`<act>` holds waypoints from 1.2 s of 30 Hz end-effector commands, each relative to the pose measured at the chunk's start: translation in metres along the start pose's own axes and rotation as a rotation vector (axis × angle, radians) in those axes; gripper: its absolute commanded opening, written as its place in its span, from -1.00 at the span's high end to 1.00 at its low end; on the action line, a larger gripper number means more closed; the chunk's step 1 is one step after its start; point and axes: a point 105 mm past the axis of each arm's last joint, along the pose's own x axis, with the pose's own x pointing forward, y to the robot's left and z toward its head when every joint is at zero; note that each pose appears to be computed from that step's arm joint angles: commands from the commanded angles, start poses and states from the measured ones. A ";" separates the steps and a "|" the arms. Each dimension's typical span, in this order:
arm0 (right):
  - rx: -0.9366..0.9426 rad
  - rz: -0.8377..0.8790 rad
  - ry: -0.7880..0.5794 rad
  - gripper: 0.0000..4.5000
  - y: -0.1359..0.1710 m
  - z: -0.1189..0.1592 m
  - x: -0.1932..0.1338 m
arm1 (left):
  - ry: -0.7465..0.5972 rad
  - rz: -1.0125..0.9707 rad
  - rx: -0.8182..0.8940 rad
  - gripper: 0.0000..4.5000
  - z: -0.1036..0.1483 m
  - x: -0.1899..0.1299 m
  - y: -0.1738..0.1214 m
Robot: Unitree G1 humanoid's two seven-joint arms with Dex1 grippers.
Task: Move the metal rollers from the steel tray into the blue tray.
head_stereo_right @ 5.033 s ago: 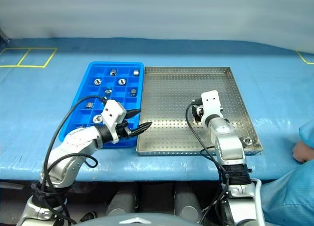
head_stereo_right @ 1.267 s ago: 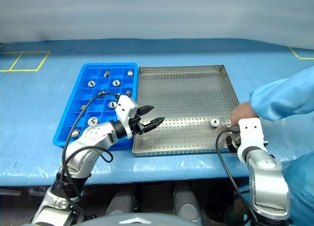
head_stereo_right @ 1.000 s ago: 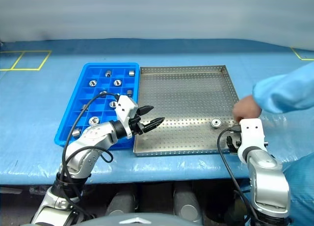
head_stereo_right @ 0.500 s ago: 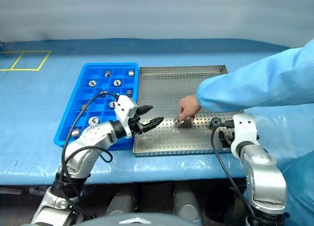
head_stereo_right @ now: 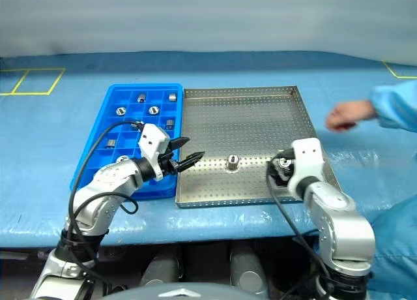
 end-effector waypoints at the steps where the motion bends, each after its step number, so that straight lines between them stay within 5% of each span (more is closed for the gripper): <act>1: 0.000 0.141 -0.061 -0.78 0.019 0.009 0.013 | -0.064 0.001 0.039 -0.58 0.018 -0.004 -0.002; 8: -0.009 0.106 0.000 -0.78 0.015 -0.010 0.053 | -0.075 0.015 0.030 -0.58 0.018 -0.002 -0.008; 19: 0.006 0.164 0.057 -0.78 0.029 -0.028 0.066 | -0.065 0.073 0.029 -0.58 0.015 -0.010 -0.003; 27: -0.028 0.120 0.033 0.14 0.024 -0.023 0.068 | -0.053 0.083 0.032 -0.58 0.013 -0.011 0.000; 31: -0.071 0.151 -0.060 0.14 0.035 -0.002 0.067 | -0.031 0.057 0.012 -0.58 0.009 -0.015 -0.002; 36: -0.132 0.329 -0.192 0.14 0.086 0.044 0.070 | 0.034 0.056 0.044 -0.58 0.005 -0.038 -0.002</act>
